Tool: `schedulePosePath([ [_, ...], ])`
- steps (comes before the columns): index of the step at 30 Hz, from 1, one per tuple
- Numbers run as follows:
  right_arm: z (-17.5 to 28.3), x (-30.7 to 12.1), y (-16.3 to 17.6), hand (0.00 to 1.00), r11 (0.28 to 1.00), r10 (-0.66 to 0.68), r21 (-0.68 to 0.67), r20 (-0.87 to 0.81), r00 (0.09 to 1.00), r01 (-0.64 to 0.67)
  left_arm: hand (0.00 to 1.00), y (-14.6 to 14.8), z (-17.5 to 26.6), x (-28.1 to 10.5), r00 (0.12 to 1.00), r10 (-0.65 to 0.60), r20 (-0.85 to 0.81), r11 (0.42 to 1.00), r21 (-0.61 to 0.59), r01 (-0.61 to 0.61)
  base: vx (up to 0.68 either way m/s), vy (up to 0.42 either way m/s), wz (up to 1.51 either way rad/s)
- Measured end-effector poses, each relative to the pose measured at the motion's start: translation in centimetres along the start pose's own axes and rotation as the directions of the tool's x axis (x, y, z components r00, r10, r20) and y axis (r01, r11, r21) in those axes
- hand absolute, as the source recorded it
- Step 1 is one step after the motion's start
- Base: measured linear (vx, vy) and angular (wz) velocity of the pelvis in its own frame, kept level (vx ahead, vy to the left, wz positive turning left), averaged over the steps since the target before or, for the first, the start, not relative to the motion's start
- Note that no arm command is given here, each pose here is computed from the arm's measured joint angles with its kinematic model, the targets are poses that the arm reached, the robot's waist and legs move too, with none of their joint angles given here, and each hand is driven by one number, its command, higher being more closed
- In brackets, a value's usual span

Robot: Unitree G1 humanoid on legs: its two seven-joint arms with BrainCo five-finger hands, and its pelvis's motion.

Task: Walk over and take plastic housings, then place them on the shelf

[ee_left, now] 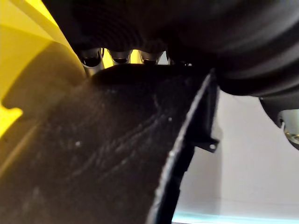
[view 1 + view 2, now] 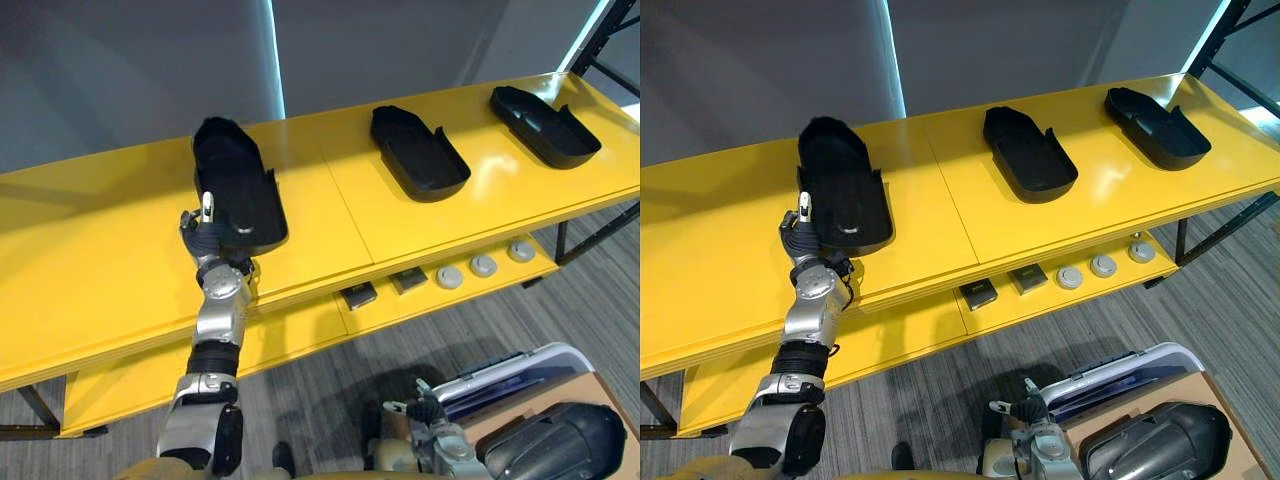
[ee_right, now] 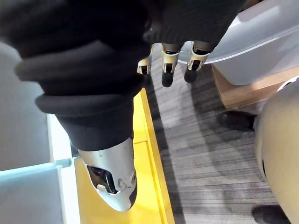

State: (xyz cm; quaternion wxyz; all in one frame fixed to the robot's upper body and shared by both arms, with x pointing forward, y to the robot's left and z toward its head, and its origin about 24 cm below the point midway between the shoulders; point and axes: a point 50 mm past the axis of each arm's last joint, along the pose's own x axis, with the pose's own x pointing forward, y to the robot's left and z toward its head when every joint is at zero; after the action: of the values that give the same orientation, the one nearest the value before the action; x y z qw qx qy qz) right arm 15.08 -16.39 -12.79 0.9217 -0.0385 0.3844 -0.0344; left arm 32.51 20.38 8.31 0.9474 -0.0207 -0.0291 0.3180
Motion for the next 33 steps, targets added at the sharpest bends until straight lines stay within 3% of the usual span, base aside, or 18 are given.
schedulePosePath([
  [10, -0.2, -0.1, 0.2, 0.0, 1.0, 0.003, 0.004, -0.008, 1.0, -0.003, 0.0, 1.0, 1.5, -1.1, 0.985, 0.002, 0.172, 0.99, 0.135, -0.026, -0.03, -0.005, 0.06],
  [11, -0.3, -0.1, 0.3, 0.0, 1.0, 0.005, 0.005, -0.009, 1.0, -0.005, 1.0, 1.4, 1.7, -1.5, 0.982, 0.006, 0.188, 0.991, 0.131, -0.031, -0.04, -0.007, 0.02],
  [15, -0.5, -0.2, 0.2, 0.0, 1.0, 0.002, 0.005, -0.017, 1.0, -0.002, 1.0, 2.0, 1.4, -3.7, 0.972, -0.04, 0.233, 0.988, 0.157, 0.003, -0.01, -0.002, 0.0],
  [22, -1.4, -0.3, -0.1, 0.0, 1.0, -0.004, 0.021, -0.05, 0.999, 0.005, 1.0, 0.5, -1.2, -8.7, 0.912, -0.35, 0.214, 0.901, 0.345, 0.265, 0.0, 0.0, 0.0],
  [33, -1.2, -0.2, -0.2, 0.0, 1.0, -0.005, 0.018, -0.036, 0.999, 0.005, 1.0, -1.1, -3.7, -9.7, 0.863, -0.484, 0.142, 0.773, 0.533, 0.346, 0.0, 0.0, -0.04],
])
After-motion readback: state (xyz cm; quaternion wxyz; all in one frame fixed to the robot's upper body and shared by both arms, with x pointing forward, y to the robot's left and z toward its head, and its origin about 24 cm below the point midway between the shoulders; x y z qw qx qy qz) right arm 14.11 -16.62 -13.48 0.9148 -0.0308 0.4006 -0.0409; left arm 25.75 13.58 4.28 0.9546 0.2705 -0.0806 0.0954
